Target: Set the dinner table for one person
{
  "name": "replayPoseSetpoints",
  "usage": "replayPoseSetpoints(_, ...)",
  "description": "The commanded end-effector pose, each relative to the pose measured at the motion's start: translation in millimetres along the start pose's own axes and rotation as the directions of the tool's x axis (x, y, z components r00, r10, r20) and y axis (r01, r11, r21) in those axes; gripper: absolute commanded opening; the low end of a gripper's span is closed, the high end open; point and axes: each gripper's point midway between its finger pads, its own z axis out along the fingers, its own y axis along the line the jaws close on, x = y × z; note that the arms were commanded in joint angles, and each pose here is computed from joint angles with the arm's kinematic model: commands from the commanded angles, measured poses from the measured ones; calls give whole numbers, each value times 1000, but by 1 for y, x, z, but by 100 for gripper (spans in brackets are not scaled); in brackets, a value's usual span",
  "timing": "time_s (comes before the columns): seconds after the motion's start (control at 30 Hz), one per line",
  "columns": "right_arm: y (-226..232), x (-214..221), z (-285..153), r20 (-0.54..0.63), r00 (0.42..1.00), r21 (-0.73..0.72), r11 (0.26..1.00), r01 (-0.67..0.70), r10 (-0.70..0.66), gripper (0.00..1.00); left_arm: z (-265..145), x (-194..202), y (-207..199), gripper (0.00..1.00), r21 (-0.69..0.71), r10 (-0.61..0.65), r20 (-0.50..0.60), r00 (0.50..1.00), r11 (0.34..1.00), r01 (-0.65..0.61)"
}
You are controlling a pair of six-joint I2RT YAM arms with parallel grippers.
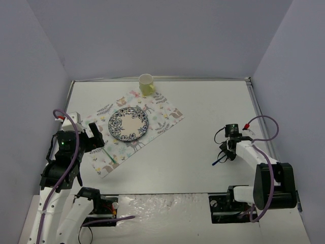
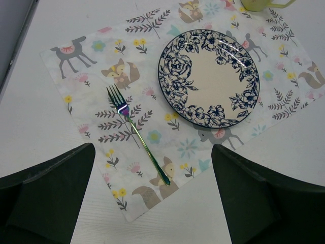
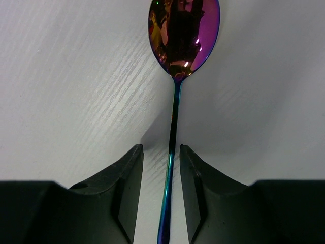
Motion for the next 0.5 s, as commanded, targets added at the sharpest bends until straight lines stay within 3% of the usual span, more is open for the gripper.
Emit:
replayPoseSetpoints(0.0,-16,30,1,-109,994,71,997,20,-12,31,2,-14,-1,97,0,14,49,999,1000,-14)
replayPoseSetpoints(0.27,-15,35,-2,-146,989,86,996,33,-20,12,0,-15,-2,97,3,14,53,998,1000,-14)
replayPoseSetpoints(0.33,-14,36,-2,-151,988,87,995,39,-26,2,0,-15,-2,97,3,14,52,999,1000,-14)
replayPoseSetpoints(0.47,-12,32,-1,-124,990,93,993,78,-66,0,0,-15,-2,97,2,15,51,999,1000,-15)
